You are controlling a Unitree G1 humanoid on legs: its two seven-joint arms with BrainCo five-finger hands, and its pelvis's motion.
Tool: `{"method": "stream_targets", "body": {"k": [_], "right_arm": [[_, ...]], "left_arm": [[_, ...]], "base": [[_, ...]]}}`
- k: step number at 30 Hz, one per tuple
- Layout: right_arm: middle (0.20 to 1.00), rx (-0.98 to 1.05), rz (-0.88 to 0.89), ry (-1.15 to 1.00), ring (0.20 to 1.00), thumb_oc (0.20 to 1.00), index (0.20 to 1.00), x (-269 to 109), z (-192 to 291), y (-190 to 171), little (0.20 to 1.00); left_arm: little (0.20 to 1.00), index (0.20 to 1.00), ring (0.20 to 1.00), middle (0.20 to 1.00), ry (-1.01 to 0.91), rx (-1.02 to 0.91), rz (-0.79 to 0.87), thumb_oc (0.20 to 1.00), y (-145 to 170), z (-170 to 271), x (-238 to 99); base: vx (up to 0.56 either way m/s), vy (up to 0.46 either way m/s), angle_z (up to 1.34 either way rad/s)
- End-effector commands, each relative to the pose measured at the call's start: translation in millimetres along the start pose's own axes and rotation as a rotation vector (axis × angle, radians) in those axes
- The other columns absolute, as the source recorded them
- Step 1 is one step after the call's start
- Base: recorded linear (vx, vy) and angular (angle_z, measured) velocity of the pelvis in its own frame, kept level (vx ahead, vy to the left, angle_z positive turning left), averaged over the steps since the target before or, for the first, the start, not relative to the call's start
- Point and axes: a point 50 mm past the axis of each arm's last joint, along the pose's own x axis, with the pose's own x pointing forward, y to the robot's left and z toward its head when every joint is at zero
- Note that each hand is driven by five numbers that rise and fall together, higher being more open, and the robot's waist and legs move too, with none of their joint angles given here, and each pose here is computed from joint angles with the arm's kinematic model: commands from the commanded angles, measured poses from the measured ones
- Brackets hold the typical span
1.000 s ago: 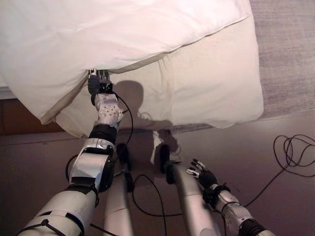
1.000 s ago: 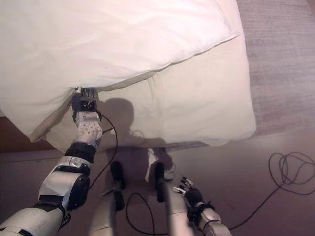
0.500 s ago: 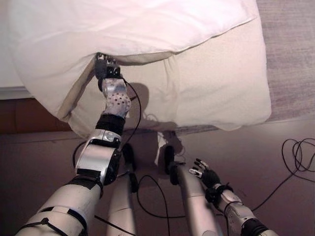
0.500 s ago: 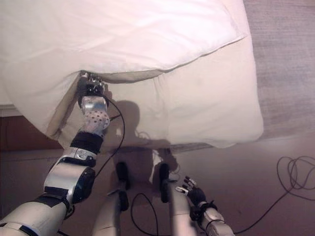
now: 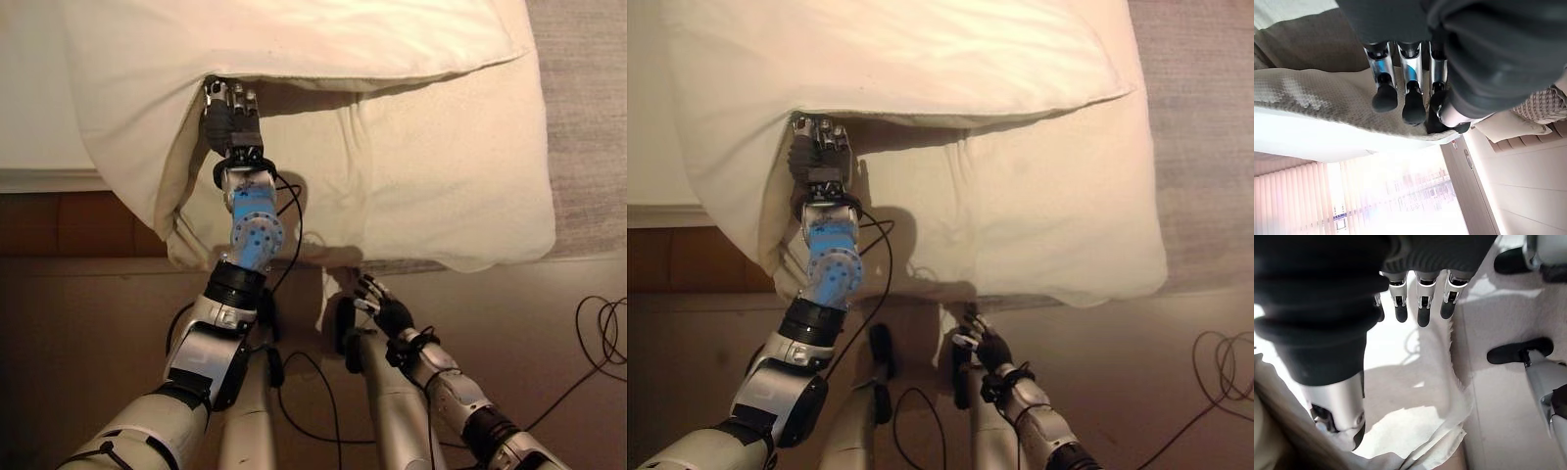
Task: Make the bed
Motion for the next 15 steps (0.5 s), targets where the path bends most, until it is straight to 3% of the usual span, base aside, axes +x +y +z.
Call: {"method": "stream_targets", "body": {"k": [1,6,15], "right_arm": [[1.000,0.103,0.060,-0.066,1.000,1.000,1.000,4,10,15,1.000],[1.000,0.415,0.133,-0.087,1.000,1.000,1.000,21,16,44,1.000],[1.000,0.705,0.261,-0.273,1.000,1.000,1.000,47,73,86,1.000]], "left_arm": [[0.200,0.200,0.200,0.200,-0.014,-0.041,-0.354,0.200,-55,1,-12],[0.200,0.200,0.200,0.200,-0.052,-0.063,-0.305,0.200,-33,13,-19],[0.200,0.200,0.200,0.200,-0.099,-0.051,-0.280,0.200,-21,23,-27]], "base": [[0.07,0.013,0.05],[0.00,0.002,0.01],[-0.02,0.011,0.02]]}}
